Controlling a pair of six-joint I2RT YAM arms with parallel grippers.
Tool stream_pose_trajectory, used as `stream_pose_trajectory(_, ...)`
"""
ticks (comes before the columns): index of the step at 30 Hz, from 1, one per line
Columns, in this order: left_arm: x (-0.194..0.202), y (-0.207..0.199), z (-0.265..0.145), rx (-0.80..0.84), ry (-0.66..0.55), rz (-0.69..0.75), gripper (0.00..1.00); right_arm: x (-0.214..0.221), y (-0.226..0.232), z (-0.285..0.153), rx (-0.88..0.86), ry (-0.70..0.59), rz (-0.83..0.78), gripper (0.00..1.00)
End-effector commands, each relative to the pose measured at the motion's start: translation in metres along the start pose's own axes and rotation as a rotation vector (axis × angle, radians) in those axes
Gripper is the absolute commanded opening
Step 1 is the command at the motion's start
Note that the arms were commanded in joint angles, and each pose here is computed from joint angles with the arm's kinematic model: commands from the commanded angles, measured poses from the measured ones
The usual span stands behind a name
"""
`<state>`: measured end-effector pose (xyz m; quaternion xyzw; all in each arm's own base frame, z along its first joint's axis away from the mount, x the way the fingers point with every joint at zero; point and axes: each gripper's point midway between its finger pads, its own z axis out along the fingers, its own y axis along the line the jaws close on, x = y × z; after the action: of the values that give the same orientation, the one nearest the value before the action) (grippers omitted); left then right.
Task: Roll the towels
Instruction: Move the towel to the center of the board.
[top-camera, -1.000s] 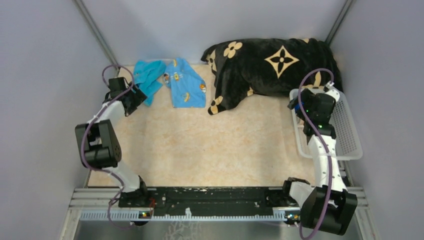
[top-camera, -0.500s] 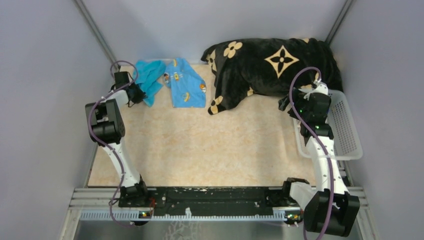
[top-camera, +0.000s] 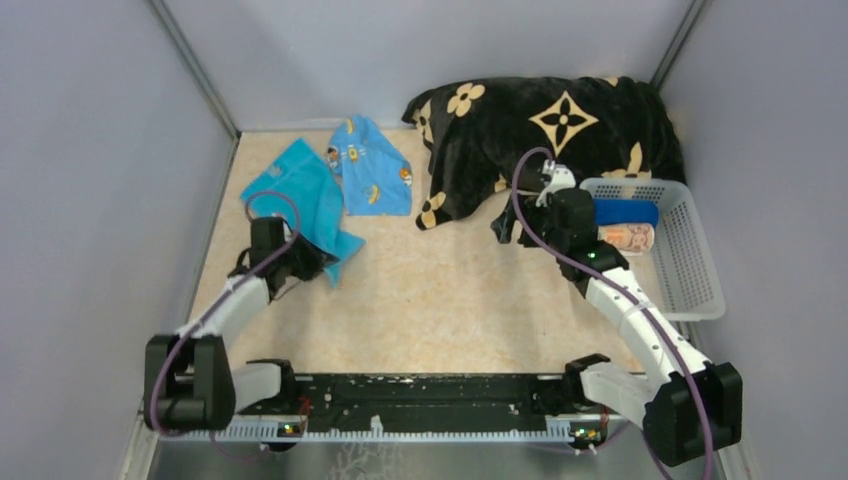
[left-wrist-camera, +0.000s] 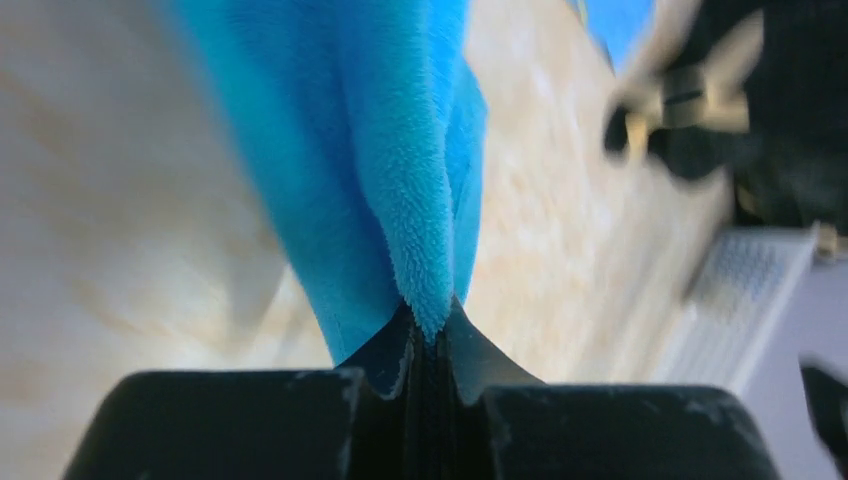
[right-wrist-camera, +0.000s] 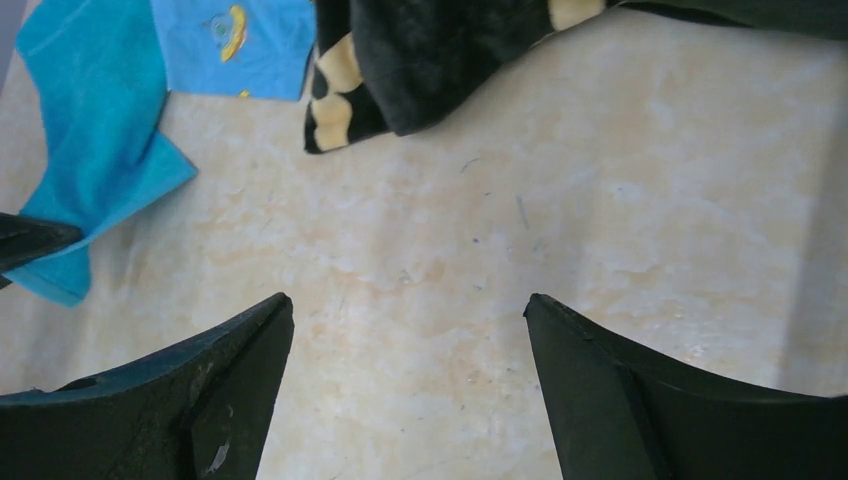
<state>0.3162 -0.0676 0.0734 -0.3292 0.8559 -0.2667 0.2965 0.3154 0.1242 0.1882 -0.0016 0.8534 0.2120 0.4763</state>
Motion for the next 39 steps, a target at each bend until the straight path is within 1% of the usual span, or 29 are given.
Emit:
stream_pose_trajectory(1, 0.081, -0.026, -0.021, 0.11, 0.135, 0.009, 0.08, -0.005, 0.032, 0.004, -0.056, -0.023, -0.061, 0.86)
stream_pose_trajectory(4, 0.116, -0.058, -0.028, 0.228, 0.165, -0.007, 0.09, 0.003, 0.039, 0.005, -0.059, -0.007, -0.076, 0.86)
stream_pose_trajectory(6, 0.145, -0.09, -0.03, 0.288, 0.22, 0.046, 0.1, 0.004, 0.039, 0.004, -0.052, -0.004, -0.08, 0.86)
stream_pose_trajectory(9, 0.183, -0.144, -0.026, 0.359, 0.306, 0.164, 0.18, 0.002, 0.034, 0.001, -0.018, -0.014, -0.085, 0.86)
stream_pose_trajectory(10, 0.198, -0.155, -0.018, 0.362, 0.341, 0.199, 0.2, 0.0, 0.031, -0.001, -0.002, -0.021, -0.089, 0.86)
stream_pose_trajectory(13, 0.228, -0.206, -0.014, 0.456, 0.391, 0.279, 0.31, -0.004, 0.023, -0.006, 0.039, -0.035, -0.104, 0.86)
stream_pose_trajectory(15, 0.238, -0.239, -0.019, 0.529, 0.394, 0.332, 0.4, -0.003, 0.019, -0.009, 0.062, -0.03, -0.115, 0.86)
stream_pose_trajectory(17, 0.244, -0.251, -0.019, 0.549, 0.404, 0.379, 0.49, 0.0, 0.015, -0.011, 0.08, -0.02, -0.121, 0.86)
stream_pose_trajectory(19, 0.244, -0.246, -0.018, 0.533, 0.396, 0.411, 0.54, 0.002, 0.013, -0.012, 0.085, -0.017, -0.125, 0.86)
stream_pose_trajectory(21, 0.233, -0.23, -0.018, 0.489, 0.35, 0.439, 0.57, 0.005, 0.014, -0.012, 0.077, -0.001, -0.13, 0.86)
stream_pose_trajectory(24, 0.207, -0.188, -0.017, 0.38, 0.265, 0.466, 0.6, 0.017, 0.023, -0.007, 0.017, 0.057, -0.134, 0.84)
stream_pose_trajectory(27, 0.175, -0.14, -0.018, 0.259, 0.202, 0.472, 0.6, 0.034, 0.04, 0.0, -0.063, 0.113, -0.127, 0.83)
stream_pose_trajectory(30, 0.132, -0.088, -0.018, 0.114, 0.127, 0.433, 0.61, 0.058, 0.053, 0.01, -0.076, 0.181, -0.165, 0.82)
stream_pose_trajectory(33, 0.104, -0.048, -0.016, 0.024, 0.086, 0.404, 0.61, 0.082, 0.071, 0.024, -0.12, 0.26, -0.188, 0.79)
stream_pose_trajectory(36, 0.086, -0.032, -0.011, -0.025, 0.052, 0.403, 0.6, 0.087, 0.093, 0.037, -0.171, 0.271, -0.201, 0.77)
stream_pose_trajectory(39, 0.074, -0.037, 0.001, -0.048, 0.038, 0.413, 0.59, 0.082, 0.107, 0.059, -0.204, 0.263, -0.215, 0.77)
